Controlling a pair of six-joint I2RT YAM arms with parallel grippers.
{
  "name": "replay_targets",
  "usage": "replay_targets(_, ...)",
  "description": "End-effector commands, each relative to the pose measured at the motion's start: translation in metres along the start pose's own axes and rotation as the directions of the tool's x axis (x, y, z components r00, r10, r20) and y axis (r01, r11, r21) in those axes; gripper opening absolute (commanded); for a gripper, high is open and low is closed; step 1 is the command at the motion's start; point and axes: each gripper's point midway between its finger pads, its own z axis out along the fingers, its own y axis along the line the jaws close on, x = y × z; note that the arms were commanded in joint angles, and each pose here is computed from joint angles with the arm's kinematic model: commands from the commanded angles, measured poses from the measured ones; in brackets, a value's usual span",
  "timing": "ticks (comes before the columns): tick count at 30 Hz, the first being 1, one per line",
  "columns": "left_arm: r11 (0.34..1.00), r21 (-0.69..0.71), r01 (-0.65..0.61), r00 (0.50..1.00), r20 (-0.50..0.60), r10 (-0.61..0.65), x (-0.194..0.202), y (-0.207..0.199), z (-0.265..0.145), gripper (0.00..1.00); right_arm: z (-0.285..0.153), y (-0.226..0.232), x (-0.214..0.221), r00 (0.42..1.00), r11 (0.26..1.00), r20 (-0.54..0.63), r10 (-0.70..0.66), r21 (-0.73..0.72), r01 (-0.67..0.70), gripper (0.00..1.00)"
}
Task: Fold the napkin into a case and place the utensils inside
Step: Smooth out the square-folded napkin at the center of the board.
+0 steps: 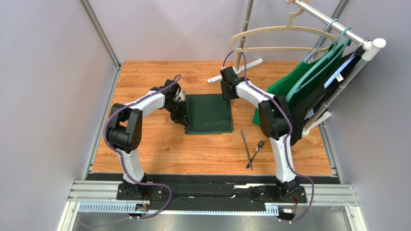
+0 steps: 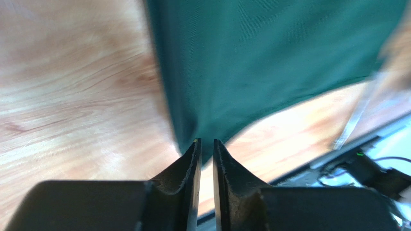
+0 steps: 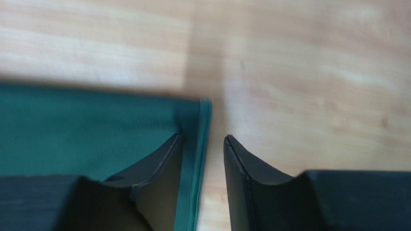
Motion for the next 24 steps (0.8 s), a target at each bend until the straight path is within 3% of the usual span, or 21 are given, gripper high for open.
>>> replay_targets(1,0.986,0.135,-0.093,0.982,0.178,0.068,-0.049,-0.057,-0.060,0.23,-0.075,0.007,-0.005,0.999,0.997,0.010,0.047,-0.060,-0.046,0.45)
replay_targets(6,0.985,0.173,-0.021,0.990,0.142,-0.004,-0.090,-0.054,-0.035,0.10,-0.097,0.038,0.034,0.996,0.980,-0.066,0.062,-0.185,-0.073,0.47)
replay_targets(12,0.997,0.061,0.052,0.992,0.116,-0.059,-0.119,-0.009,0.004,0.08,-0.099,0.045,0.082,0.987,0.964,-0.134,0.094,-0.236,-0.123,0.35)
replay_targets(16,0.997,-0.007,0.071,0.996,0.056,-0.071,-0.112,0.013,0.018,0.08,-0.097,0.042,0.115,0.980,0.962,-0.180,0.088,-0.241,-0.131,0.33)
replay_targets(20,0.995,-0.082,0.049,0.996,0.075,-0.043,-0.101,0.029,0.007,0.09,-0.098,0.039,0.146,0.974,0.969,-0.222,0.046,-0.229,-0.098,0.33)
replay_targets(24,0.995,-0.101,0.002,0.996,0.093,0.007,-0.077,0.029,-0.018,0.19,-0.107,0.037,0.165,0.971,0.974,-0.237,0.031,-0.213,-0.083,0.33)
